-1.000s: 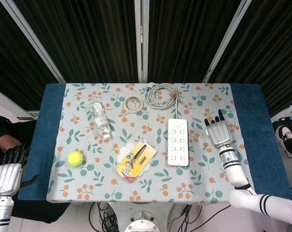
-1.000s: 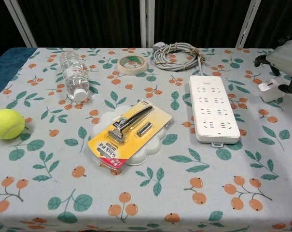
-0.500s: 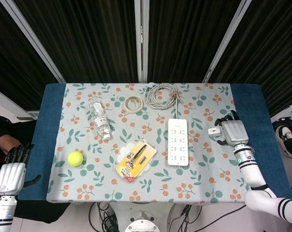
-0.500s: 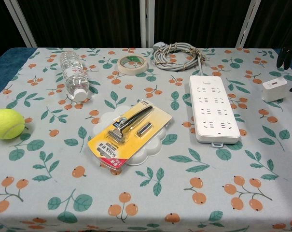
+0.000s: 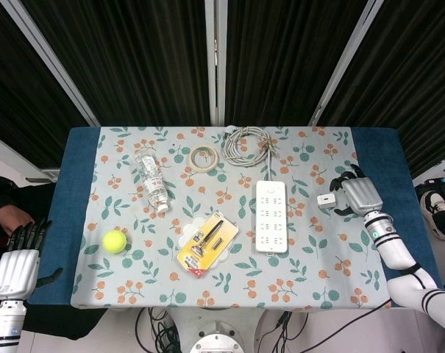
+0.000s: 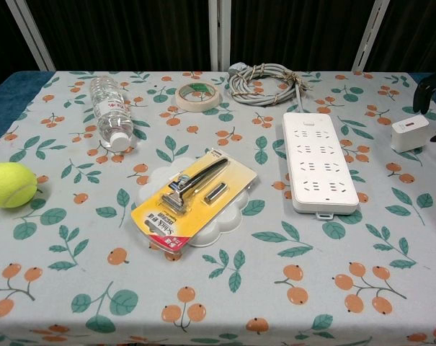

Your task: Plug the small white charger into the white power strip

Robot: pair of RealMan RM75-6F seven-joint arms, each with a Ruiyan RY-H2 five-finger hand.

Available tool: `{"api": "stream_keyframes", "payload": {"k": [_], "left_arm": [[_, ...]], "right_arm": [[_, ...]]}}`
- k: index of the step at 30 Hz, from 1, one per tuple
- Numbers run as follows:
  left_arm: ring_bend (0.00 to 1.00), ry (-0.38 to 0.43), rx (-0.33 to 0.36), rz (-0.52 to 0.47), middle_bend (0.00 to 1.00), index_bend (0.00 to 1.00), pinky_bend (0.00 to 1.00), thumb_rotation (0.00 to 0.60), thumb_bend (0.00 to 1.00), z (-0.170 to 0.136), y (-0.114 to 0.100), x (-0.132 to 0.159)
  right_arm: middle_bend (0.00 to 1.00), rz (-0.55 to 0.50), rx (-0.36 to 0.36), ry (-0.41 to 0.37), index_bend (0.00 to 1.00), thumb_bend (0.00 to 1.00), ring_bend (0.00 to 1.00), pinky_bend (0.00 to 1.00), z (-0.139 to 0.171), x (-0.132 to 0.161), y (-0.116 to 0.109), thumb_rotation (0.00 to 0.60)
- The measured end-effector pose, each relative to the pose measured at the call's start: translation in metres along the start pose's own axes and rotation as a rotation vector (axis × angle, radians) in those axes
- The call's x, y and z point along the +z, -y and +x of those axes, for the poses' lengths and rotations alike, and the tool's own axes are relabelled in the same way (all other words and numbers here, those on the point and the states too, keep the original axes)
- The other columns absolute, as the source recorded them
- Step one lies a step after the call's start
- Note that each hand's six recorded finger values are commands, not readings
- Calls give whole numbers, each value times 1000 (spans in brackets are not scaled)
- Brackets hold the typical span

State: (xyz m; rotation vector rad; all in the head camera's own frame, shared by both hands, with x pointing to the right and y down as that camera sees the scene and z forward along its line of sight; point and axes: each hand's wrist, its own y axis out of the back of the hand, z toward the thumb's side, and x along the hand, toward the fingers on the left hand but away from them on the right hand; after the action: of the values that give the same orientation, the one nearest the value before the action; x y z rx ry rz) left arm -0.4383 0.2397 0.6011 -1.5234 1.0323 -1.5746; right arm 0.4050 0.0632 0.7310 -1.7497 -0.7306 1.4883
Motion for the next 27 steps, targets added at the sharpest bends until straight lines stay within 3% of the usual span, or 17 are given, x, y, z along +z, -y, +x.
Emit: {"api": "stream_keyframes", "payload": {"k": [6,17,20,24,27], "left_arm": [[0,-4,1,-1,0,54,0,600,124,-1,-1,-1],[0,-4,0,-6,0,54,0,600,124,-2,0,-2],[0,-3,0,-10,0,54,0,600,124,-2,0,-1],[0,-1,-3,-14,0,55,0,600,124,-2,1,-1],[0,-1,-1,-14,0,55,0,600,124,-2,0,-2]], "right_arm": [[441,5,18,-8,490,66,195,0,-6,2,9,600],[459,-2,19,-12,505,105,196,0,-12,5,7,600],[497,-14,23,-10,553,162,222,0,-14,6,7,600],[596,-57,14,-6,688,308,321,0,-15,8,8,600],[644,-107,-10,-13,752,345,375,0,-14,11,5,600]]}}
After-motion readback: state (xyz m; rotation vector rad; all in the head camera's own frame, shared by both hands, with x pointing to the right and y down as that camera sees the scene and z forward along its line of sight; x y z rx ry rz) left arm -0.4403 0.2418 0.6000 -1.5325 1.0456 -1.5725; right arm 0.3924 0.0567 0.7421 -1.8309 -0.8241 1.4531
